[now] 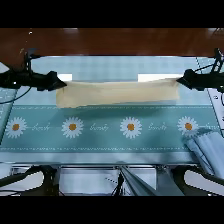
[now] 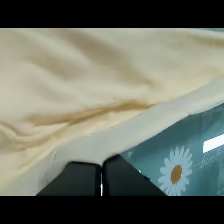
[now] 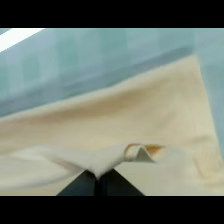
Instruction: Fold the shirts.
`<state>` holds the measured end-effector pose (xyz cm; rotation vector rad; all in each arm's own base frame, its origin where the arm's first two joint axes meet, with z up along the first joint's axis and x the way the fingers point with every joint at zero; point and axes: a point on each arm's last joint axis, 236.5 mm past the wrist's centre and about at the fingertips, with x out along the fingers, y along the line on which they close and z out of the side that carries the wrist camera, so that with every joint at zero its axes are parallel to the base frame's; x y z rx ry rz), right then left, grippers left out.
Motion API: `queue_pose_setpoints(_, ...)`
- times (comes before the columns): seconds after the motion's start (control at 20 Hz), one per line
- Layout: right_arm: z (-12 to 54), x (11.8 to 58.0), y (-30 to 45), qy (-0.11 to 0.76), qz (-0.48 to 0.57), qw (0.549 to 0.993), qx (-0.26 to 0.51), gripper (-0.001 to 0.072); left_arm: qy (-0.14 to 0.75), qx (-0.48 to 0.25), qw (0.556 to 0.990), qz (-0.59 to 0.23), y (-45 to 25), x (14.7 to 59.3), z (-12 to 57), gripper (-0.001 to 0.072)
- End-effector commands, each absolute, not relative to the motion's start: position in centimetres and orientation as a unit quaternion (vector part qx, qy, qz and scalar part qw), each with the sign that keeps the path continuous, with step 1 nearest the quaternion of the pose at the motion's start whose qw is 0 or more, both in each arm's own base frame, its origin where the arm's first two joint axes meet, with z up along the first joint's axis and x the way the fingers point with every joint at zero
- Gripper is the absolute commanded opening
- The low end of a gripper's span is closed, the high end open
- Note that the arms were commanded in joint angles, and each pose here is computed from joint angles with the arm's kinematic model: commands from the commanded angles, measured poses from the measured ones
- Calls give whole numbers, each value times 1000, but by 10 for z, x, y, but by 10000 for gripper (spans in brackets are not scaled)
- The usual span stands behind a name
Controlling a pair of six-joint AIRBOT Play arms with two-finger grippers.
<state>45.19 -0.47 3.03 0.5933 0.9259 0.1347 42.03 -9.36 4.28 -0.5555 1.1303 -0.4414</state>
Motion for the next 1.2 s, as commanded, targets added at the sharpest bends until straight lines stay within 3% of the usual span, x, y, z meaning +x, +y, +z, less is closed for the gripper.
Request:
queue_pose_setpoints(0.0,22,502,-4,388,39,874,289,17,540,-282,763,-215,-94,463,31,27)
queue_pose_setpoints(0.35,-51,506,-1,447,22,838,313,19,616,-306,692,-220,-99,474,-42,38)
queue_pose_setpoints(0.4,-59,500,1,462,26,832,306,20,628,-309,679,-220,-99,469,-49,188)
queue_pose_setpoints(0.45,-65,493,-3,478,27,831,284,49,643,-316,666,-209,-95,463,-55,390)
queue_pose_setpoints(0.5,-67,485,-11,490,26,832,258,182,658,-312,655,-200,-88,455,-58,434)
queue_pose_setpoints(0.55,-66,477,-24,500,21,834,232,350,669,-309,646,-200,-81,446,-56,434)
queue_pose_setpoints(0.6,-61,468,-40,507,13,836,208,430,676,-314,634,-204,-75,439,-51,433)
queue_pose_setpoints(0.75,-41,444,-99,511,-51,837,189,445,680,-316,627,-213,-63,426,-30,429)
queue_pose_setpoints(0.8,-38,438,-111,507,-71,831,218,507,674,-312,635,-214,-63,427,-23,429)
queue_pose_setpoints(1.0,-51,432,-100,516,-38,792,323,608,657,-287,658,-232,-76,427,2,426)
queue_pose_setpoints(1.15,-72,443,-68,522,-3,756,395,610,651,-259,666,-257,-97,423,14,405)
